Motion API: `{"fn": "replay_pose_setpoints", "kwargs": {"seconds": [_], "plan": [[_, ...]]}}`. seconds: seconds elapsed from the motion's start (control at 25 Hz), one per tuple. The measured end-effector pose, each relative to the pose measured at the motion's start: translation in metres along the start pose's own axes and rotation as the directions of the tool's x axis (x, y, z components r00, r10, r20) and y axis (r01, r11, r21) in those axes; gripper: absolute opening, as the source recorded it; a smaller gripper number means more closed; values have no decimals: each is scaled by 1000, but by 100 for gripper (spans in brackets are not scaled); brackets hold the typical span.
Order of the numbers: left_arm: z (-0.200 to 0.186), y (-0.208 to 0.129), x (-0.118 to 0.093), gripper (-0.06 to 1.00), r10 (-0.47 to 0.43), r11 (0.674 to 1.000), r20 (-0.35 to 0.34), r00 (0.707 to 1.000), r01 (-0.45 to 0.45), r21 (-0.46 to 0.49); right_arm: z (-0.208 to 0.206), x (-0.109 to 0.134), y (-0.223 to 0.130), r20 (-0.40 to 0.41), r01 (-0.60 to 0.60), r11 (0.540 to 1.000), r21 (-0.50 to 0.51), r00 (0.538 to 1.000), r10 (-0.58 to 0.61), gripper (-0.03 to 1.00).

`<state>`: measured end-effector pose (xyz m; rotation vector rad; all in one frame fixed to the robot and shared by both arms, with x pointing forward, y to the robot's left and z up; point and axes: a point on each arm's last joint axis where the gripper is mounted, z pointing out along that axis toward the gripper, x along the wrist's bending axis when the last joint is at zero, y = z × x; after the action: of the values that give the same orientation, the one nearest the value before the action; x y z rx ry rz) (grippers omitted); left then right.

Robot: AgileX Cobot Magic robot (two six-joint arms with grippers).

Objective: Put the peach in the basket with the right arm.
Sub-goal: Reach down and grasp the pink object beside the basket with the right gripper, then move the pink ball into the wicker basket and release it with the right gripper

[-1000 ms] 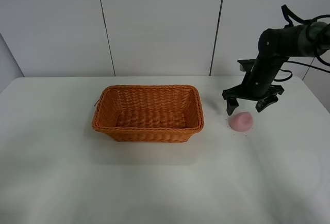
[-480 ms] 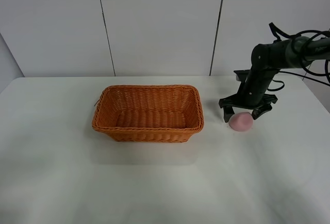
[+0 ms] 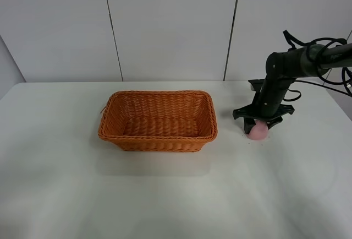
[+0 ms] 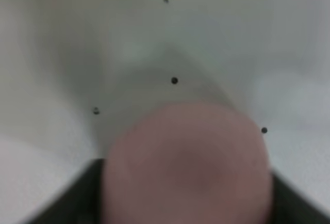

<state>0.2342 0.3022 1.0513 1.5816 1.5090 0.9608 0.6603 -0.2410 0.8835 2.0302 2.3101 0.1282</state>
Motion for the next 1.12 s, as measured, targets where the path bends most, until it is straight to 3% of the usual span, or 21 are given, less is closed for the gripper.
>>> {"fn": "replay_pose_setpoints", "kwargs": {"seconds": [0.12, 0.2, 0.44, 0.76, 1.12], "plan": [[0, 0, 0, 99, 0, 1000, 0, 1000, 0, 0, -2, 0, 1, 0, -7, 1000, -4, 1000, 7, 8], [0, 0, 0, 99, 0, 1000, 0, 1000, 0, 0, -5, 0, 2, 0, -9, 1000, -8, 1000, 9, 0], [0, 0, 0, 99, 0, 1000, 0, 1000, 0, 0, -25, 0, 11, -1, -8, 1000, 3, 1000, 8, 0], [0, 0, 0, 99, 0, 1000, 0, 1000, 0, 0, -116, 1, 42, -2, 3, 993, -122, 1000, -3, 0], [0, 0, 0, 99, 0, 1000, 0, 1000, 0, 0, -166, 3, 56, -2, 6, 969, -249, 1000, -7, 0]]}}
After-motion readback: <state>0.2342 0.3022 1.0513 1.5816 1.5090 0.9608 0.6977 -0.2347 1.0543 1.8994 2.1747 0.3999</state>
